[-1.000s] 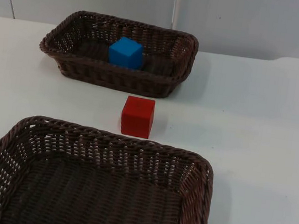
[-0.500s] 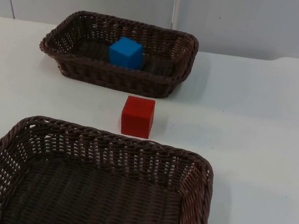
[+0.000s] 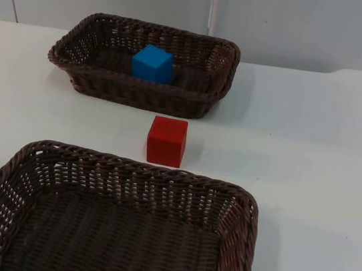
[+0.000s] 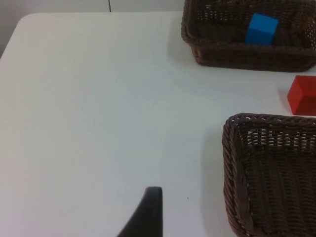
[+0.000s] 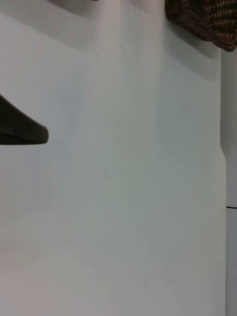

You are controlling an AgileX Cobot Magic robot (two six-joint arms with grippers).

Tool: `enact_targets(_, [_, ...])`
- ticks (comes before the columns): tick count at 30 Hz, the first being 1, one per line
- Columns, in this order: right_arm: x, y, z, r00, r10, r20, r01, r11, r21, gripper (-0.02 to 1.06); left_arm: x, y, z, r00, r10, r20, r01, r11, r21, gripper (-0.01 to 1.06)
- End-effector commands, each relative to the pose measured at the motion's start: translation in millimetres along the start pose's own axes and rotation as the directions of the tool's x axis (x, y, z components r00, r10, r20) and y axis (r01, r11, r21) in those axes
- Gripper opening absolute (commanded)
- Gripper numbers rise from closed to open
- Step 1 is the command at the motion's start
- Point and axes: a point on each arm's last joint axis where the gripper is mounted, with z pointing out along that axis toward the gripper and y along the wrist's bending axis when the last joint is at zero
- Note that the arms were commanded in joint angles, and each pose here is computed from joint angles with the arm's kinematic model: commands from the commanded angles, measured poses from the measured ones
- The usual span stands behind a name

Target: Pick up one cube with the left hand and place it into the upper basket. Pick up one cube with the right hand and place it into the lower basket.

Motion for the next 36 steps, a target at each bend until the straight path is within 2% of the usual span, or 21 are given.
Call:
enact_targets(1, [0.2, 0.6, 0.1, 1.000, 0.006, 0.007, -0.006, 1.000, -0.003, 1.05, 1.5, 0.4, 0.5, 1.000, -0.007, -0.004, 0.007, 1.000, -0.006, 0.90])
enact_targets(18, [0.2, 0.6, 0.1, 1.000, 0.004, 0.007, -0.004, 1.000, -0.003, 1.05, 1.5, 0.4, 0.5, 1.000, -0.007, -0.004, 0.007, 1.000, -0.006, 0.90])
enact_targets(21, [0.2, 0.3, 0.1, 1.000, 0.002, 0.007, -0.002, 1.000, 0.000, 1.05, 1.5, 0.3, 0.5, 1.000, -0.014, -0.003, 0.014, 1.000, -0.023, 0.90])
enact_targets(26, [0.2, 0.3, 0.1, 1.000, 0.002, 0.007, -0.002, 1.000, 0.000, 1.05, 1.5, -0.1, 0.5, 0.999, -0.054, 0.003, 0.054, 0.994, -0.097, 0.90])
enact_targets(36, [-1.0, 0.3, -0.7, 1.000, -0.008, 0.017, 0.008, 1.000, 0.000, 1.05, 1.5, -0.1, 0.5, 0.999, -0.054, 0.003, 0.054, 0.994, -0.097, 0.90])
